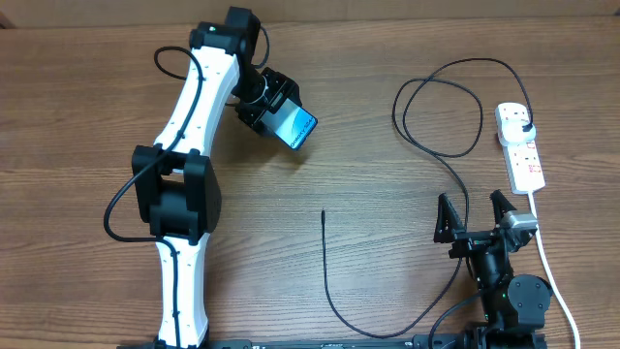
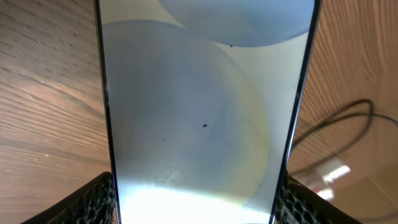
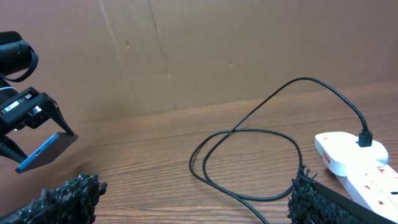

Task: Plug charger to phone and switch on socket
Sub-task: 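Rotate the held phone so its bottom edge faces right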

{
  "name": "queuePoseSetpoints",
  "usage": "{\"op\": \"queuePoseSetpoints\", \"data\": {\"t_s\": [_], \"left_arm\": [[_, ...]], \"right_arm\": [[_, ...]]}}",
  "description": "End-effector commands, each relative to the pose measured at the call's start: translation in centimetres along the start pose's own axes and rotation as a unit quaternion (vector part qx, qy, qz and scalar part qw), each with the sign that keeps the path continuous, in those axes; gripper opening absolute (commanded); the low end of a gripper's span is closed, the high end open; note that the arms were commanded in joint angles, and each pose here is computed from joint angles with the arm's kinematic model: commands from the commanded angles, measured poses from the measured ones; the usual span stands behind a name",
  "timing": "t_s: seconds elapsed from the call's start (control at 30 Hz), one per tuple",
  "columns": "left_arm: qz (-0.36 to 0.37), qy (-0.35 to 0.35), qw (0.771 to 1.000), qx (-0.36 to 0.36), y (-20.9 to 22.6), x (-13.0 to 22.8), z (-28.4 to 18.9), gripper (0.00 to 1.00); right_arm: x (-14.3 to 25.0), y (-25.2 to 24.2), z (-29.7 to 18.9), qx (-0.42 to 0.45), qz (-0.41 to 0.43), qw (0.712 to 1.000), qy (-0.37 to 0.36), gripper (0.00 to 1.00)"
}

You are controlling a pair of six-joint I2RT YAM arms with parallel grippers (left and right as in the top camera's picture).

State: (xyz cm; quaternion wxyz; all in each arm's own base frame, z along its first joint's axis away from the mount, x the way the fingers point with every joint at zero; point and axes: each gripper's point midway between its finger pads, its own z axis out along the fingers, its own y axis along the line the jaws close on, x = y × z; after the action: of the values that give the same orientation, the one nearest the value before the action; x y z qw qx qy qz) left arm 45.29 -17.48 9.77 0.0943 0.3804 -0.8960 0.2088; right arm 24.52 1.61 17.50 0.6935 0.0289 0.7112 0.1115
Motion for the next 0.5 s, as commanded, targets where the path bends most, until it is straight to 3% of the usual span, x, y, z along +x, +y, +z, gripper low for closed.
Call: {"op": "queuePoseSetpoints", "data": {"t_s": [0.0,0.3,0.47], "left_arm": [[0.023,-0.039,0.999,-0.008,-0.6,-0.3,-0.5,0.04],[0.038,-0.041,0.998,-0.017,-0.9,0.8,0.1,0.04],[0.040,-0.040,0.998,-0.018,-1.0,1.0,0.2,0.04]], "right_arm": [[0.2,-0.1,0.0,0.002,0.001,1.000,-0.002,1.00],[0.1,-0.6,0.0,0.015,0.001,1.000,-0.004,1.00],[-1.8,-0.6,-0.1,0.019,0.011,0.999,-0.043,1.00]]}}
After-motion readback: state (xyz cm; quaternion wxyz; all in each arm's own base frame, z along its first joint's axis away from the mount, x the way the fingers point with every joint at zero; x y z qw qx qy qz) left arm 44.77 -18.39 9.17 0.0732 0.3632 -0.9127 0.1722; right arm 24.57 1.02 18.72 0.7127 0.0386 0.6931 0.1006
